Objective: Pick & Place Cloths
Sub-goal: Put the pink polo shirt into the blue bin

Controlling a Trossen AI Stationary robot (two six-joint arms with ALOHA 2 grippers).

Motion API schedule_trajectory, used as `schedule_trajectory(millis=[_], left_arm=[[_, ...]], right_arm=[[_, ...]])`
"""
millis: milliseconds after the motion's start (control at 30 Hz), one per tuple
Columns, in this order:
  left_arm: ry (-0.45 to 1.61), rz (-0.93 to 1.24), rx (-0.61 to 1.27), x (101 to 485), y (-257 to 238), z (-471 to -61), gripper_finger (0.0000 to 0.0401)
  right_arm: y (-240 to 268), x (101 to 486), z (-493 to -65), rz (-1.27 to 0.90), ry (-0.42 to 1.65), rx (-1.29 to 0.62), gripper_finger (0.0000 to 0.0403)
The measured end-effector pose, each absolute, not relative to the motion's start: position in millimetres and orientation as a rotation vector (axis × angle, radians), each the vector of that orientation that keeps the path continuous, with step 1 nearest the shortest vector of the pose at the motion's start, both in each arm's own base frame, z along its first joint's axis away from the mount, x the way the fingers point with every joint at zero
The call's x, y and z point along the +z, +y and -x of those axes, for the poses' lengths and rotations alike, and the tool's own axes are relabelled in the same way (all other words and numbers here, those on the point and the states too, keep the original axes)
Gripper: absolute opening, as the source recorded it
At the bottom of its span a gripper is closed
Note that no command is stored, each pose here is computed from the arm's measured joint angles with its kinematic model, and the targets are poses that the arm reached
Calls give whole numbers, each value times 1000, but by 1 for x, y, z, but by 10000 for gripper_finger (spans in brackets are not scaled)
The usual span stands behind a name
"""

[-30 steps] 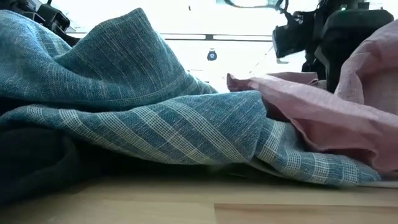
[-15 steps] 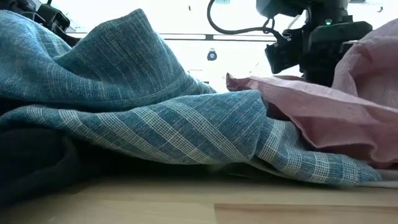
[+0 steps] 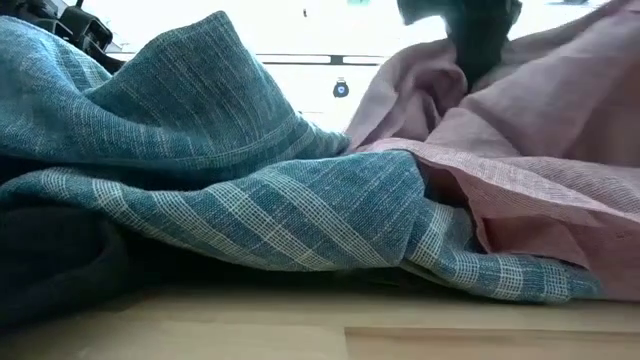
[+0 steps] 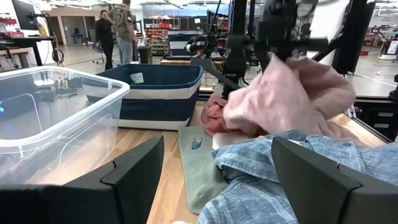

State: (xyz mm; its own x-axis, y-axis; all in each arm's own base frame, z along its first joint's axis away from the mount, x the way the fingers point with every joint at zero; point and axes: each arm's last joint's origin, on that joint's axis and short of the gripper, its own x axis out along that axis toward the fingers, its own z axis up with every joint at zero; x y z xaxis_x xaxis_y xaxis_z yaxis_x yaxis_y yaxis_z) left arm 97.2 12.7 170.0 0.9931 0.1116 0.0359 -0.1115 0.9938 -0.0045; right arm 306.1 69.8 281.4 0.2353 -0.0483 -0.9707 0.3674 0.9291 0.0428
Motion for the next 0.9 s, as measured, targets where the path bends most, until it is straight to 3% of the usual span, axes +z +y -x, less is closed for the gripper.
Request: schedule_trajectory(millis=[467,900], left_arm=[[-36,2,112,170,13,-97,292],[-36,2,112,170,13,-97,292]], right_arm=[[63,398,-303,-177,977,-349,7],[41,501,-260,7,558,-644,5]])
